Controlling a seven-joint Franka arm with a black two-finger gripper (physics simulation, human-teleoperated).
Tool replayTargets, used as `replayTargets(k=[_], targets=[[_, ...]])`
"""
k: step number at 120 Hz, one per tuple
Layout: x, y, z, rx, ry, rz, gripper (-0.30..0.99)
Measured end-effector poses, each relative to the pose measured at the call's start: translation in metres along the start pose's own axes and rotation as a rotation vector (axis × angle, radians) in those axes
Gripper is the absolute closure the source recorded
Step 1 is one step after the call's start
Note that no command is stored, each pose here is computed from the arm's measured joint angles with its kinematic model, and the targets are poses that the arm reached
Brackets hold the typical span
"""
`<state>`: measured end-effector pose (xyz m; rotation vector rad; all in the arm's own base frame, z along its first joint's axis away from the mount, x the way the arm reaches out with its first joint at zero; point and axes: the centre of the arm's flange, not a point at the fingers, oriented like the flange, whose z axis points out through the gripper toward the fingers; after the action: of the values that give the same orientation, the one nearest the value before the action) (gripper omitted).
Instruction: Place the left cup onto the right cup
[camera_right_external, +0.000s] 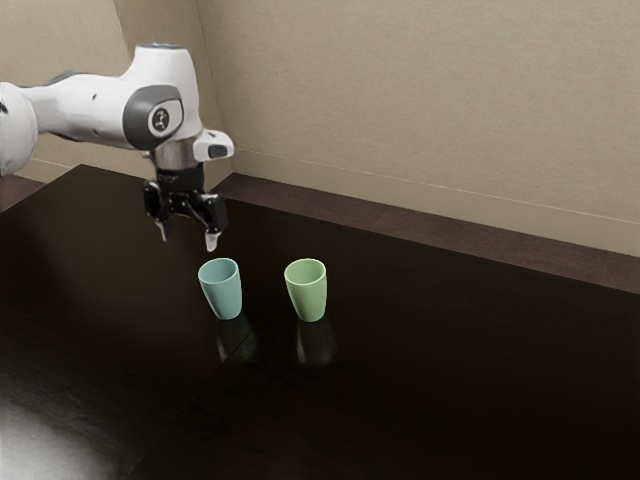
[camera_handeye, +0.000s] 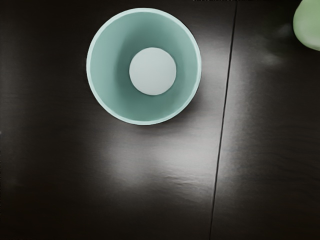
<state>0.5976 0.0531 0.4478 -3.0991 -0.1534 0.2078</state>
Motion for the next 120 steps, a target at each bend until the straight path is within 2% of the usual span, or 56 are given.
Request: replayTargets(k=[120], targets=[[0.025,-0.026,0.056,0.010,-0.012,-0.266,0.00]])
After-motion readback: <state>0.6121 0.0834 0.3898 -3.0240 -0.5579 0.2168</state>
